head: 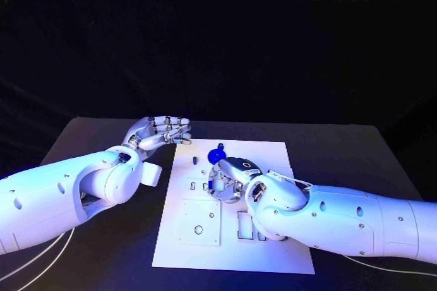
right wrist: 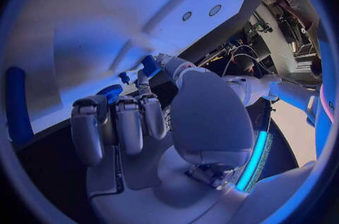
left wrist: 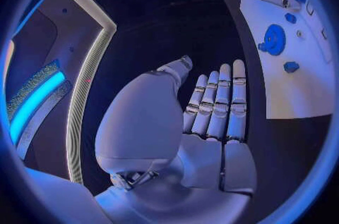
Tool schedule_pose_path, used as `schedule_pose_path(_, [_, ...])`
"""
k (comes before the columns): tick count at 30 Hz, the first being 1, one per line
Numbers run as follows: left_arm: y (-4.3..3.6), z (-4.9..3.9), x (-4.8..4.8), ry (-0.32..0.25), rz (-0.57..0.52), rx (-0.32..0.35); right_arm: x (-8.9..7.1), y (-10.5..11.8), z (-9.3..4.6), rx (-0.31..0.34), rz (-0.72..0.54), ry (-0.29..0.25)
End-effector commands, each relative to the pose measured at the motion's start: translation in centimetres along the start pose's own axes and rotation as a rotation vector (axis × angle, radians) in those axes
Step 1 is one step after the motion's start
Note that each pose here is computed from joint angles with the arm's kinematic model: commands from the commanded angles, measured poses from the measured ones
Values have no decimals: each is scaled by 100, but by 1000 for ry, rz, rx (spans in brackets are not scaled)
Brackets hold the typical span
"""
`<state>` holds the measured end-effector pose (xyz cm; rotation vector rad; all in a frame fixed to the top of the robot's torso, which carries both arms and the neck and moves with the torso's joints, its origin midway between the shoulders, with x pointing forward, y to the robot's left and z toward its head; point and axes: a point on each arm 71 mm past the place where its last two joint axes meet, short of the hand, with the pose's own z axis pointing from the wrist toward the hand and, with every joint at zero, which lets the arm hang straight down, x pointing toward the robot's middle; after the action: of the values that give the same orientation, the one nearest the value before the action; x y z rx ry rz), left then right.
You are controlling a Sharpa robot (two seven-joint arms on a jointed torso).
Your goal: Assemble the parts on the task board
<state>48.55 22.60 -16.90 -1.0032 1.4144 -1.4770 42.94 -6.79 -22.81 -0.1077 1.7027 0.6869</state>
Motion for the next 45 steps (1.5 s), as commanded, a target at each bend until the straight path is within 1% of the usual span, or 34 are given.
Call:
schedule_pose_path(1, [-10,3,21,19,-5,6,7,16,-1,-20,-13,3])
schedule_pose_path(6, [-8,4,19,19,-5,5,0,19,-5,-24,-8,-6])
schedule_pose_path(14, [14,10,22,25,11,-18,-75,2,-53,-55,27,-81])
schedule_pose_path(17, [37,16,16,32,51,-43,-138,-12,-91,-90,70,-120])
schedule_pose_path(19, [57,19,9,36,82,-66,-196,-22,-117,-125,106,-139])
schedule_pose_path(23, [93,24,-5,44,137,-110,-316,-46,-170,-197,157,-163])
schedule_pose_path(26, [141,25,6,73,205,-174,-438,-112,-221,-226,194,-169])
schedule_pose_path(29, [204,17,45,141,302,-268,-573,-237,-268,-207,245,-168])
schedule_pose_path(31, [220,20,69,179,366,-315,-651,-320,-291,-184,272,-168])
schedule_pose_path(34, [221,48,118,246,484,-396,-807,-500,-328,-127,323,-179])
schedule_pose_path(36, [207,76,157,284,565,-445,-923,-635,-352,-83,358,-195])
schedule_pose_path(39, [194,113,217,332,656,-502,-1050,-795,-382,-33,389,-218])
schedule_pose_path(41, [189,141,261,362,713,-541,-1113,-885,-398,-5,405,-231])
schedule_pose_path(45, [184,201,337,400,801,-590,-1200,-1035,-418,43,427,-249])
